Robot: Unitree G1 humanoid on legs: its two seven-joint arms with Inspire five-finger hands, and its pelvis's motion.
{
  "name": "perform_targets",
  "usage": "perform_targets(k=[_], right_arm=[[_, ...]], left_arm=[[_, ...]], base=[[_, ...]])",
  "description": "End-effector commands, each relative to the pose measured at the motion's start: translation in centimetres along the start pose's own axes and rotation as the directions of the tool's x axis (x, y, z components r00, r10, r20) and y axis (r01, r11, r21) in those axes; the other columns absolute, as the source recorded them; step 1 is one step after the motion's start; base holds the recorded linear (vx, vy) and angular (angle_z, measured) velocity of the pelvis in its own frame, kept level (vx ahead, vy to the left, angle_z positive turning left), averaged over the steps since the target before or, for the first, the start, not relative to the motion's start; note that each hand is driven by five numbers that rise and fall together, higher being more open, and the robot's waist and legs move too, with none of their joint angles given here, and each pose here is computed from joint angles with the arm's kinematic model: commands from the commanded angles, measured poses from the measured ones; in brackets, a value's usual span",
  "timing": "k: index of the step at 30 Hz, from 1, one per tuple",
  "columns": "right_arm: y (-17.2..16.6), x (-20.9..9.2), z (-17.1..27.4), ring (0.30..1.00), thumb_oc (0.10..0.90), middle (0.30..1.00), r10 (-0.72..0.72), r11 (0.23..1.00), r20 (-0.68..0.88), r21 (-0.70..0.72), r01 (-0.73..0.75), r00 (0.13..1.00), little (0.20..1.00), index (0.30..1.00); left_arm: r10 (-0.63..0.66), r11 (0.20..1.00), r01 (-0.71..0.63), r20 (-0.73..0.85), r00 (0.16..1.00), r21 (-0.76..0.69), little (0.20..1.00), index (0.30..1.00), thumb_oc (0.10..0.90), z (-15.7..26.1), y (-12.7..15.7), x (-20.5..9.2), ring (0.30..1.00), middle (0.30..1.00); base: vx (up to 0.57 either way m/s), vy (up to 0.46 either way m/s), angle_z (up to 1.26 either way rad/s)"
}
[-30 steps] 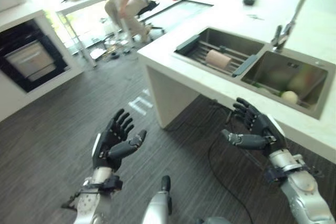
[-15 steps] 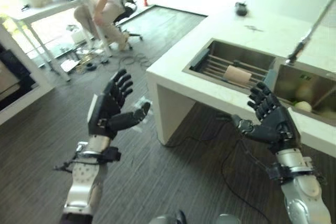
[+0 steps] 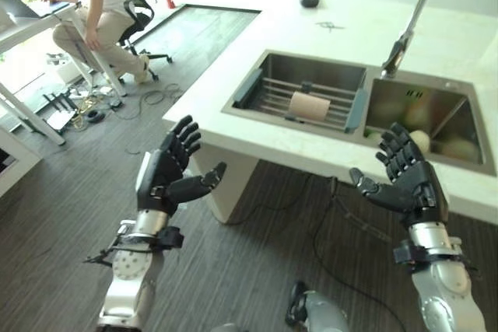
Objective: Place the dishes in the dishwasher.
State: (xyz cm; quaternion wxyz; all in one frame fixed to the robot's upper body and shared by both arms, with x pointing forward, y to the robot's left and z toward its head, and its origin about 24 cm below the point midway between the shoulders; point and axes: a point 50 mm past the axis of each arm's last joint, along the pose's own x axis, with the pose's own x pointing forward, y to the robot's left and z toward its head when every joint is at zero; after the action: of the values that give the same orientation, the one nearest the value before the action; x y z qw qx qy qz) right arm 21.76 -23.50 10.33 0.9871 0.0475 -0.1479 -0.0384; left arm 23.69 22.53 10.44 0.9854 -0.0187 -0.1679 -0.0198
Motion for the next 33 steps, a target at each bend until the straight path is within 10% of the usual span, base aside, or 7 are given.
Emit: perform_targets(k=[1,17,33], right_arm=[[-0.3,1.7,3.9,0.900,0.800,0.900,0.018,0.999,0.258,-0.040,-0.008,0.966,0.900,0.900],[0.0,2.2,4.9,0.900,0.800,0.900,0.081,0.995,0.258,-0.080,-0.062,0.963,0.900,0.900],[0.1,1.7,4.0,0.900,0.800,0.900,0.044,0.999,0.218,-0.003,-0.044,0.975,0.900,0.900]], left_arm=[[-0.022,1.000,0.021,0.315,0.949,0.006,0.900,0.900,0.800,5.5,-0.4,1.6,0.900,0.900],[0.215,0.976,-0.207,0.481,0.850,-0.070,0.900,0.900,0.800,8.0,2.9,-1.5,0.900,0.900],[-0.144,0.990,0.136,0.391,0.909,0.050,0.900,0.900,0.800,8.0,-0.2,1.3,0.900,0.900]], base=[[0.28,-0.134,-0.17],[0.19,0.107,-0.40],[0.19,0.347,-0.22]])
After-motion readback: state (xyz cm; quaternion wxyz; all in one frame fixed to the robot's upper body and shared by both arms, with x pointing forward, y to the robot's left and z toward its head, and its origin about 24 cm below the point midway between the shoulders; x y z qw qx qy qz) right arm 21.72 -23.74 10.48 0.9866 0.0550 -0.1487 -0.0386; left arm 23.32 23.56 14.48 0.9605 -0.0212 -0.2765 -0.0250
